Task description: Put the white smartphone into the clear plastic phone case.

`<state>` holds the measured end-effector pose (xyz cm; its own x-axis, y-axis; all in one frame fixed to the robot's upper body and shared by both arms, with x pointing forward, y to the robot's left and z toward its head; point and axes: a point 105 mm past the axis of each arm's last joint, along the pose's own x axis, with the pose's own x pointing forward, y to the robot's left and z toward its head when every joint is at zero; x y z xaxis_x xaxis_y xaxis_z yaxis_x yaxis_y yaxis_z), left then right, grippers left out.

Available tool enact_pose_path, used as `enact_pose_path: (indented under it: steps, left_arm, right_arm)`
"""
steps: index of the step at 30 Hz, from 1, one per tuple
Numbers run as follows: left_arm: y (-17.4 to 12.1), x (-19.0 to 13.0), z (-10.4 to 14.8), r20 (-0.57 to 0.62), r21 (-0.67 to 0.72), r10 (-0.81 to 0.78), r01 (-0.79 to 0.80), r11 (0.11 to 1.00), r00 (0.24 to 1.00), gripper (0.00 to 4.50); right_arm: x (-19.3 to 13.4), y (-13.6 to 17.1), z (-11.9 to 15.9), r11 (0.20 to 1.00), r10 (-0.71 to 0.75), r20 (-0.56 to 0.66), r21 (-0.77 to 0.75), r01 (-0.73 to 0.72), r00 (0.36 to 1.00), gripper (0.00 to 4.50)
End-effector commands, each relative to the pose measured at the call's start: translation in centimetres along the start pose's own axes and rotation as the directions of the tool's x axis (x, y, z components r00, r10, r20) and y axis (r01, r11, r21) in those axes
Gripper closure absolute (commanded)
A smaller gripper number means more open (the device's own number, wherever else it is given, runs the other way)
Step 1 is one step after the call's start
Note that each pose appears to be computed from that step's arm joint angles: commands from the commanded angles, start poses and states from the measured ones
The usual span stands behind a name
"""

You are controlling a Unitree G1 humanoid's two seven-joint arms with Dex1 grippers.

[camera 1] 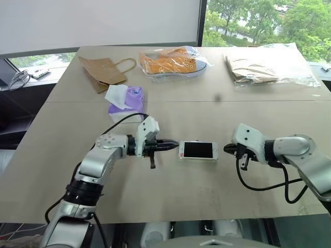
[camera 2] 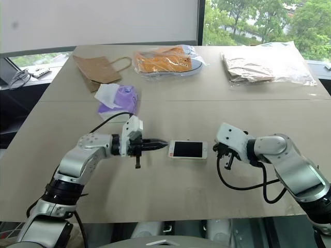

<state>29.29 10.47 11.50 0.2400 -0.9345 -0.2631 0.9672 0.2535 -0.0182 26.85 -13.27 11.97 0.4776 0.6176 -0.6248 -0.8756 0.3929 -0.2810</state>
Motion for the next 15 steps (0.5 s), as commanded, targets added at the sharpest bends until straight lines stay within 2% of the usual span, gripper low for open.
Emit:
enact_pose_path:
  steps: [1,5,9,15]
  left_arm:
    - [-0.8,1.6,1.5,0.027,0.025,-0.058,0.057,0.998,0.998,4.50]
    - [-0.5,3.0,0.3,-0.017,0.014,-0.067,0.067,0.998,0.998,4.50]
    - [-0.5,3.6,-1.3,-0.059,-0.001,-0.072,0.072,0.997,0.996,4.50]
    - [-0.3,3.7,-2.2,-0.093,0.010,-0.058,0.059,0.998,0.994,4.50]
  right_arm:
    - [-0.8,-0.2,2.1,0.999,-0.029,0.104,-0.036,0.033,0.994,4.49]
    - [-0.7,-0.4,3.2,0.999,-0.038,0.183,-0.023,0.043,0.982,4.49]
    - [-0.3,-0.4,3.0,0.998,-0.033,0.174,-0.039,0.040,0.984,4.49]
    - [0.7,0.9,2.7,0.998,0.043,0.167,-0.046,-0.035,0.985,4.49]
